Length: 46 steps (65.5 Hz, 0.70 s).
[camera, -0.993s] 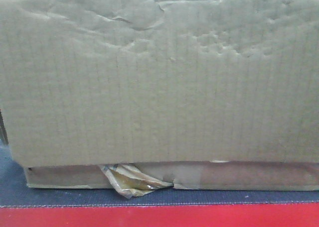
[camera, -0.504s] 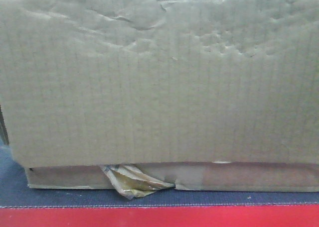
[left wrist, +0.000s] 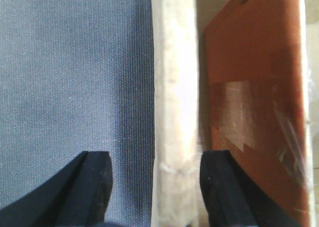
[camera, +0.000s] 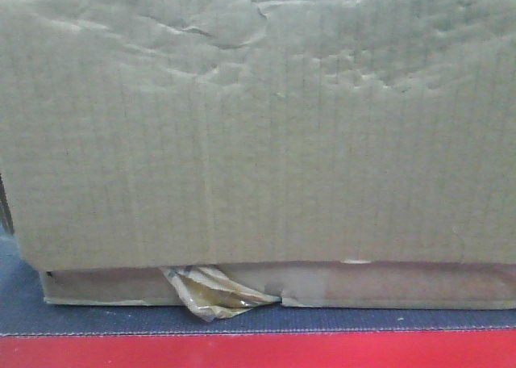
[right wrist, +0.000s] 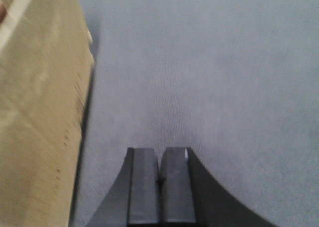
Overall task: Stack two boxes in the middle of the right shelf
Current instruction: 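Close both grippers on the cardboard box walls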
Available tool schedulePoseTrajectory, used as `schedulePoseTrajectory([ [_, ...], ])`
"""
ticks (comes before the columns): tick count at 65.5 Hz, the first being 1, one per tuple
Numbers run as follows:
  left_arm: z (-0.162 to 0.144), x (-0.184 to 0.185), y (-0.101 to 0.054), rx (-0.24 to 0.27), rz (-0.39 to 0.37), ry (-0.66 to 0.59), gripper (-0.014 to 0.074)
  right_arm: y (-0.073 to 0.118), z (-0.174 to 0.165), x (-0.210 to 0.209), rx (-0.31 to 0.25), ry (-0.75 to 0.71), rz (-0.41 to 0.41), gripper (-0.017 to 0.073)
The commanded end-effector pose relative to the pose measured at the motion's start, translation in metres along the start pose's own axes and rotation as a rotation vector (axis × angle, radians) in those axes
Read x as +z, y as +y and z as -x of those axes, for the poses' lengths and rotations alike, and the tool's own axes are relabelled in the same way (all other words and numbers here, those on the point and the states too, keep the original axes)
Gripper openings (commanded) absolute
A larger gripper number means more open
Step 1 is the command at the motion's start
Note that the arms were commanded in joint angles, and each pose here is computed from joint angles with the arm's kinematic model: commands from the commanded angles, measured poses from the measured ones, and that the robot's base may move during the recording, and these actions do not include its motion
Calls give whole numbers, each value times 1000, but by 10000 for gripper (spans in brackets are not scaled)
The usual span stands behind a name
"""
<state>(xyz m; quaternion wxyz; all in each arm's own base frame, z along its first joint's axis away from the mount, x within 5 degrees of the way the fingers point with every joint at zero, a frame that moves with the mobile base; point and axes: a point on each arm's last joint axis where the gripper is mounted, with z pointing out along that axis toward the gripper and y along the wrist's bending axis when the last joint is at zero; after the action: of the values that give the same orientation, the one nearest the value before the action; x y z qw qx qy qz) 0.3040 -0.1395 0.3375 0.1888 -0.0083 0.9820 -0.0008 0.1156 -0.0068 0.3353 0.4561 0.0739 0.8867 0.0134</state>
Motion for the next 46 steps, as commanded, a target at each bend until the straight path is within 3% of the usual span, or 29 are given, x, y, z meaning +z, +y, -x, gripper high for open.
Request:
schedulePoseTrajectory([
  [1, 1, -1, 1, 0, 0, -8, 308, 1, 10, 18, 18, 71, -2, -161],
  [8, 1, -1, 1, 0, 0, -8, 308, 4, 18, 38, 72, 132, 11, -161],
  [21, 1, -1, 1, 0, 0, -8, 308, 8, 56, 66, 75, 311, -5, -144],
  [30, 1, -1, 1, 0, 0, -8, 308, 19, 95, 76, 48, 297, -11, -141],
  [36, 1, -1, 1, 0, 0, -8, 308, 30, 114, 79, 16, 311, -67, -141],
  [41, 1, -1, 1, 0, 0, -8, 308, 46, 125, 82, -8, 325, -78, -141],
  [46, 1, -1, 1, 0, 0, -8, 308, 67, 134, 86, -50, 338, -39, -141],
])
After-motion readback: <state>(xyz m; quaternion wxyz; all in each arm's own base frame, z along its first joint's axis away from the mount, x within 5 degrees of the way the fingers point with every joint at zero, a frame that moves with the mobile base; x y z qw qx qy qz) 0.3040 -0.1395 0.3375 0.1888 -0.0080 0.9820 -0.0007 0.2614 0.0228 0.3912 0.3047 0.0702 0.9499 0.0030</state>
